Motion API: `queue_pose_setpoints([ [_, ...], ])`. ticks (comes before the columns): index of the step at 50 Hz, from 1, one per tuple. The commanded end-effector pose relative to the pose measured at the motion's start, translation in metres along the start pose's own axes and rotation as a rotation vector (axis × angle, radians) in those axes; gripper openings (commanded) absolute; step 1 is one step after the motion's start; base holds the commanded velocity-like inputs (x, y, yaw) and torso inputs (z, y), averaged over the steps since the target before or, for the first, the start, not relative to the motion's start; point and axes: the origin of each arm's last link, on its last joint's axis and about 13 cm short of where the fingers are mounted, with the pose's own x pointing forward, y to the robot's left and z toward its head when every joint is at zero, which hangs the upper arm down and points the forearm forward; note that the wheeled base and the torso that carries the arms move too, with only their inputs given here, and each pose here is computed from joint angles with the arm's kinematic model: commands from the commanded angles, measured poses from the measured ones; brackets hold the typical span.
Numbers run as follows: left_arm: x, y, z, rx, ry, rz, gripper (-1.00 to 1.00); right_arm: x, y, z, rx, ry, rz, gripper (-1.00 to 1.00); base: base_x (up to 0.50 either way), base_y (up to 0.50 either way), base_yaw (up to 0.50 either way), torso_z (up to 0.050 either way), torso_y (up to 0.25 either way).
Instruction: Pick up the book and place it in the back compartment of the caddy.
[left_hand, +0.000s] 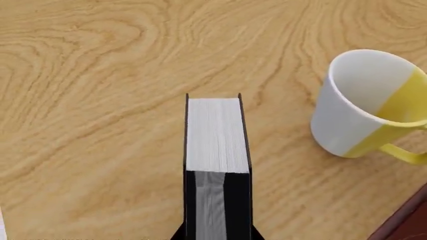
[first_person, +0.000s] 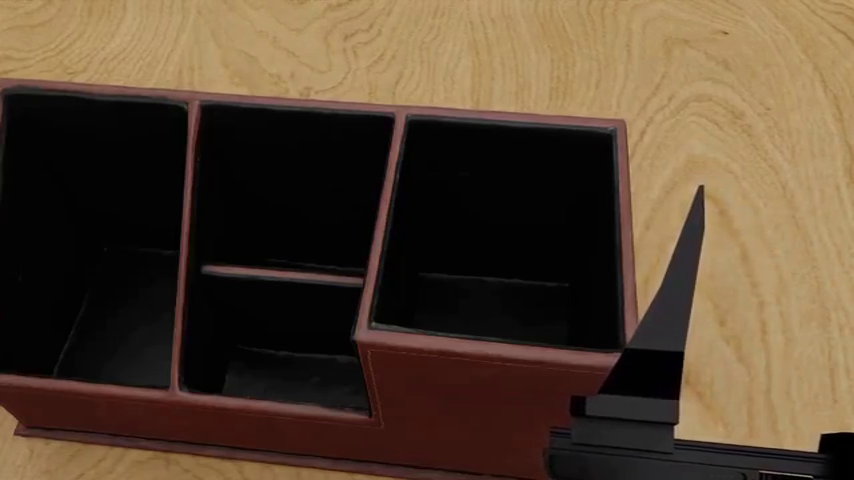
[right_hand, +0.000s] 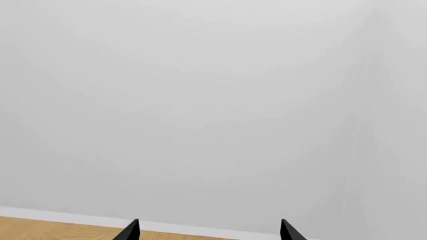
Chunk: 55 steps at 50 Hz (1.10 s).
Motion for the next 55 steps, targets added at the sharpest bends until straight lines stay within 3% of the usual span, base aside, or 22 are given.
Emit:
queue_pose_setpoints([
  [1, -0.005, 0.002, 0.012, -0.046, -0.039, 0.005, -1.0, -0.001, -0.001, 0.001, 0.0, -0.002, -0.001, 1.0, 0.0, 0.0, 0.0, 0.0, 0.0],
  [25, -0.018, 0.003, 0.037, -0.074, -0.159, 0.003, -1.0, -0.004, -0.004, 0.004, 0.006, -0.01, -0.009, 1.0, 0.0, 0.0, 0.0, 0.0, 0.0],
  [55, -0.024, 0.003, 0.061, -0.005, -0.397, -0.014, -1.0, -0.008, -0.005, 0.006, 0.007, -0.017, -0.01, 1.0, 0.0, 0.0, 0.0, 0.0, 0.001],
])
